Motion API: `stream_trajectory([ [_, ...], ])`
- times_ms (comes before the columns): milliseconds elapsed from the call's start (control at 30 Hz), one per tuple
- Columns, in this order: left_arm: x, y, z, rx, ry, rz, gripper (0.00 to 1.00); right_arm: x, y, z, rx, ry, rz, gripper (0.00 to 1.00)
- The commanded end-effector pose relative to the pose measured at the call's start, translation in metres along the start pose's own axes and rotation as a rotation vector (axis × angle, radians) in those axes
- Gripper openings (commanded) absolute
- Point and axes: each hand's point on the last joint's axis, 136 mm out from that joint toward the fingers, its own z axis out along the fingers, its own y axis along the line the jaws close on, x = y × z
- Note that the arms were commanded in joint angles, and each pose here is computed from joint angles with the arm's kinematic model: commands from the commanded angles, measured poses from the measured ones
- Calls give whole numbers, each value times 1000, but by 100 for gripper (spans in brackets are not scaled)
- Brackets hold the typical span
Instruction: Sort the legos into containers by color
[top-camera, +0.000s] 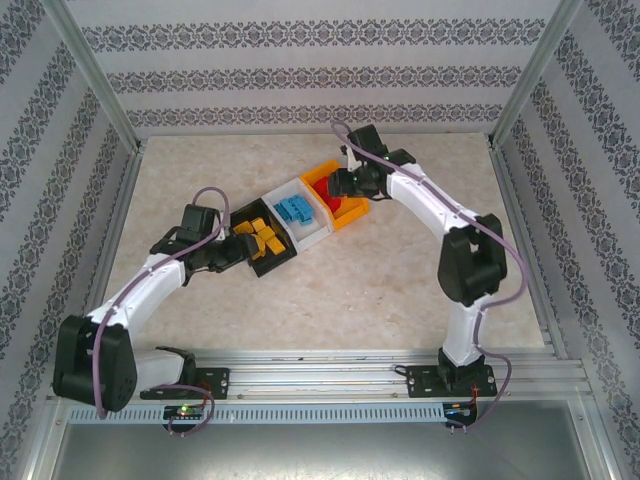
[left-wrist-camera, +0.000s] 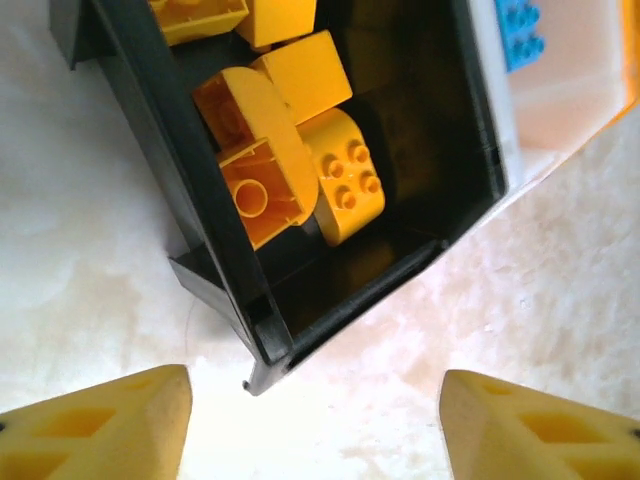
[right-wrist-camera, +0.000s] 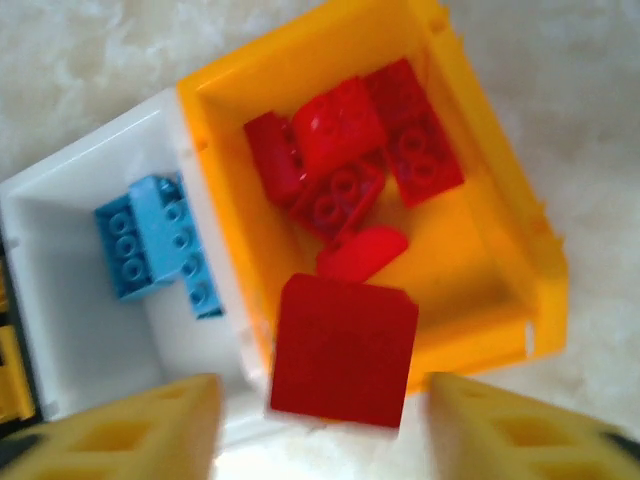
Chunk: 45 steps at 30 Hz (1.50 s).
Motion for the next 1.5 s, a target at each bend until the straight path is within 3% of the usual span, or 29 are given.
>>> stream_trajectory([
  [0,-1,6,-24,-42,-35,25,96,-6,-14,6,56,25,13,74],
  [100,-11,7,-46,-67,-96,52,100,-15,-26,-11,67,-30,46,81],
  [200,-26,6,-71,-98,-181,91,100,-19,-48,-46,73,-175,91,82],
  [433,-63,11,-107,-201,-376,138,100,25,-144,-107,144,-481,172,85],
  [633,-80,21,-117,-223,-597,236,100,56,-184,-117,357,-579,-65,88],
  [800,-86,42,-123,-293,-771,288,100,64,-208,-89,374,-596,-52,89],
  [1167,-109,68,-83,-409,-821,492,100,81,-207,-66,329,-704,-102,89],
  [1467,-127,80,-9,-327,-698,551,100,82,-210,-65,329,-717,-96,89],
])
